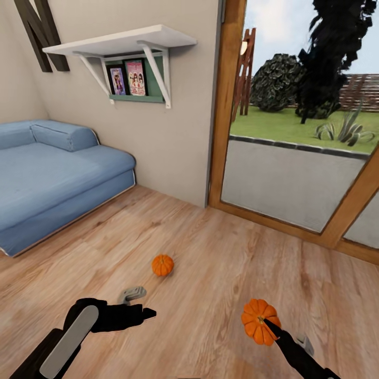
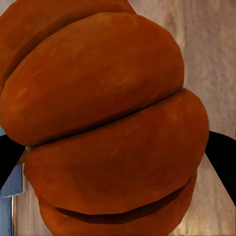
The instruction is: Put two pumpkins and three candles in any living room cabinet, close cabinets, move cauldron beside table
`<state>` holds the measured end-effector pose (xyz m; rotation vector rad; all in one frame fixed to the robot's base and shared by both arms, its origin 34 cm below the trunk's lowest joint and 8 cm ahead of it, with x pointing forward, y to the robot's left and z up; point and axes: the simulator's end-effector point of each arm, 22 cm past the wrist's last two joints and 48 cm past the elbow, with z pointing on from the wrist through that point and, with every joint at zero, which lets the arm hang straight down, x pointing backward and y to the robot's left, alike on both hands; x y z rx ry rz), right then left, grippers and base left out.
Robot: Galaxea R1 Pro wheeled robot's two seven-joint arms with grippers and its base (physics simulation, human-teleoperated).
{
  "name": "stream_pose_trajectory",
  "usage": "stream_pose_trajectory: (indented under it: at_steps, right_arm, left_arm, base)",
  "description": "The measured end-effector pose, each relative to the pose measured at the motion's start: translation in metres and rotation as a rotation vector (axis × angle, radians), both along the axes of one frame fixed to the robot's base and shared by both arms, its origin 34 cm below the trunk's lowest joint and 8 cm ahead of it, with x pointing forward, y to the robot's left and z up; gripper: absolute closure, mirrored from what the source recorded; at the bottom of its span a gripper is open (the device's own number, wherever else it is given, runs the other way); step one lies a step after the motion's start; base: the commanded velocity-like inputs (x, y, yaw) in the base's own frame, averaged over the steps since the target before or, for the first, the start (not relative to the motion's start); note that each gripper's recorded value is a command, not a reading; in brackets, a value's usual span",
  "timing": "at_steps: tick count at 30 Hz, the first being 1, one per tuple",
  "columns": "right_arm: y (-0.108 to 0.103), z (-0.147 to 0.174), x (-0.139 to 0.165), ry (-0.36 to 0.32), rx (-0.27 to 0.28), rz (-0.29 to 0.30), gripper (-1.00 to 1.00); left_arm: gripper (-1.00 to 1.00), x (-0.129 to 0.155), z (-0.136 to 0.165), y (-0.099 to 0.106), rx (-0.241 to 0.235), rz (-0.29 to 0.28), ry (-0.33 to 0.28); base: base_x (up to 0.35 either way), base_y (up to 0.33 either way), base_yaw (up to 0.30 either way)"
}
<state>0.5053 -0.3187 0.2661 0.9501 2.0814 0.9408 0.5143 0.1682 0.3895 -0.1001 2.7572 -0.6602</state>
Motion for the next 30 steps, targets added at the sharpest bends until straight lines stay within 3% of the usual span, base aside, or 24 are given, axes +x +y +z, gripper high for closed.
stream_pose_trajectory:
  at_steps: [20,30]
  right_arm:
    - [0.0018,-0.0013,-0.0005,0.003,-0.004,0.004,1.00]
    - [0.0017,-0.0014,-0.0004,0.003,-0.005,0.003,1.00]
  left_arm:
    - [-1.00,0.0004,-0.0001,0.0010,0.000,0.003,0.000]
    - [-1.00,0.0006,-0.0002,0.0011,-0.001,0.004,0.000]
  base:
    - [0.305,0.000,0.006]
    - [0.272,-0.075,0.213]
